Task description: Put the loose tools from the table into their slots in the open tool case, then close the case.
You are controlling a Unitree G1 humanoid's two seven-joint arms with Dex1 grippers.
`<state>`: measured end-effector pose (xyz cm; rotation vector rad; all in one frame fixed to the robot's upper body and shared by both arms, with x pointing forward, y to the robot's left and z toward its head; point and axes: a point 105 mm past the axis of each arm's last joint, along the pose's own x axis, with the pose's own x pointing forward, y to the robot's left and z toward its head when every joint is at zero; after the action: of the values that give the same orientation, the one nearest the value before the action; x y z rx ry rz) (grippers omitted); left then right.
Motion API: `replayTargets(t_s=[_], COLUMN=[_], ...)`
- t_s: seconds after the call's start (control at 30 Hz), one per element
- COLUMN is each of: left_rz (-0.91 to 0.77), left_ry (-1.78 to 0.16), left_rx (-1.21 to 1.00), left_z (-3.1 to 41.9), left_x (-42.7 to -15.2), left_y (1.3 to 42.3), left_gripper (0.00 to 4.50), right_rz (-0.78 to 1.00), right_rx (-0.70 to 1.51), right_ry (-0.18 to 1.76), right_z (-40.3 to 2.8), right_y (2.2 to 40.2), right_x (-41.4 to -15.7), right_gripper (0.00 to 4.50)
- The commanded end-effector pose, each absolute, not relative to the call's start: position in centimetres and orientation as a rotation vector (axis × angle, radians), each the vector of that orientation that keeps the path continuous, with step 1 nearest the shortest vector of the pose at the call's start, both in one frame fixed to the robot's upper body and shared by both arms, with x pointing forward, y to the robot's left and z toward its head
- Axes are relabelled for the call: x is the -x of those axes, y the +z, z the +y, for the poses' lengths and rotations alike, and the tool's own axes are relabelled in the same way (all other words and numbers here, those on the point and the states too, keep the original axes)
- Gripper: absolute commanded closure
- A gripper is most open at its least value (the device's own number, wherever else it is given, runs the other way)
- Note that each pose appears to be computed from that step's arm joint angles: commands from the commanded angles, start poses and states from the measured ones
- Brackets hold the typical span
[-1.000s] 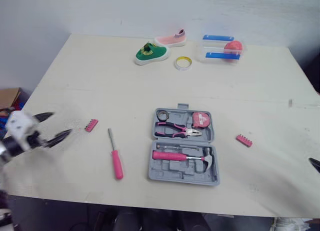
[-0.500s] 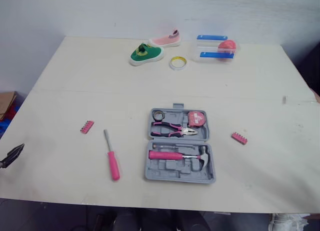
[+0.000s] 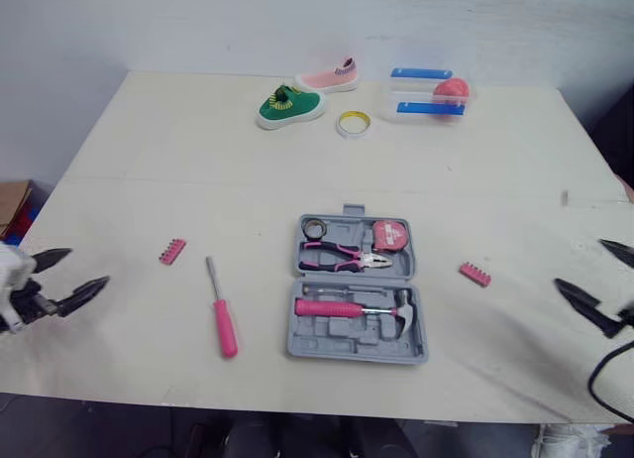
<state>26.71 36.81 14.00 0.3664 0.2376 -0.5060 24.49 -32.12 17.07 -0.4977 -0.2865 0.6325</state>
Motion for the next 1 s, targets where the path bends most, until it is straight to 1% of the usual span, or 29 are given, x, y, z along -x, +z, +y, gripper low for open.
replayTargets(t_s=[0.03, 0.1, 0.17, 0.27, 0.37, 0.43, 0.67, 1.0], left_rz=[0.288, 0.259, 0.263, 0.251, 0.196, 0.214, 0.239, 0.32], left_ry=[-0.484, -0.483, -0.497, -0.441, -0.392, -0.417, -0.434, -0.435], left_rx=[-0.406, -0.35, -0.301, -0.283, -0.263, -0.266, -0.215, -0.216], left_z=[36.0, 34.9, 33.4, 33.0, 32.6, 31.8, 30.1, 30.1], left_x=[-27.5, -28.1, -28.7, -29.4, -30.5, -30.9, -32.6, -33.1], left_y=[13.7, 13.8, 12.9, 12.6, 13.0, 12.3, 11.0, 9.0], left_gripper=[0.03, 0.03, 0.03, 0.03, 0.03, 0.03, 0.03, 0.03], right_rz=[-0.357, -0.361, -0.424, -0.49, -0.494, -0.495, -0.501, -0.484], right_rx=[0.467, 0.429, 0.402, 0.407, 0.441, 0.417, 0.448, 0.451], right_ry=[0.717, 0.785, 0.884, 0.966, 1.061, 1.076, 1.11, 1.083], right_z=[-29.6, -27.8, -24.3, -21.5, -19.5, -19.0, -18.4, -18.3], right_y=[19.0, 18.9, 19.4, 20.0, 19.8, 19.8, 19.4, 19.5], right_x=[-24.0, -23.9, -23.9, -23.5, -23.0, -23.1, -23.5, -23.8], right_gripper=[0.0, 0.0, 0.0, 0.0, 0.0, 0.0, 0.0, 0.0])
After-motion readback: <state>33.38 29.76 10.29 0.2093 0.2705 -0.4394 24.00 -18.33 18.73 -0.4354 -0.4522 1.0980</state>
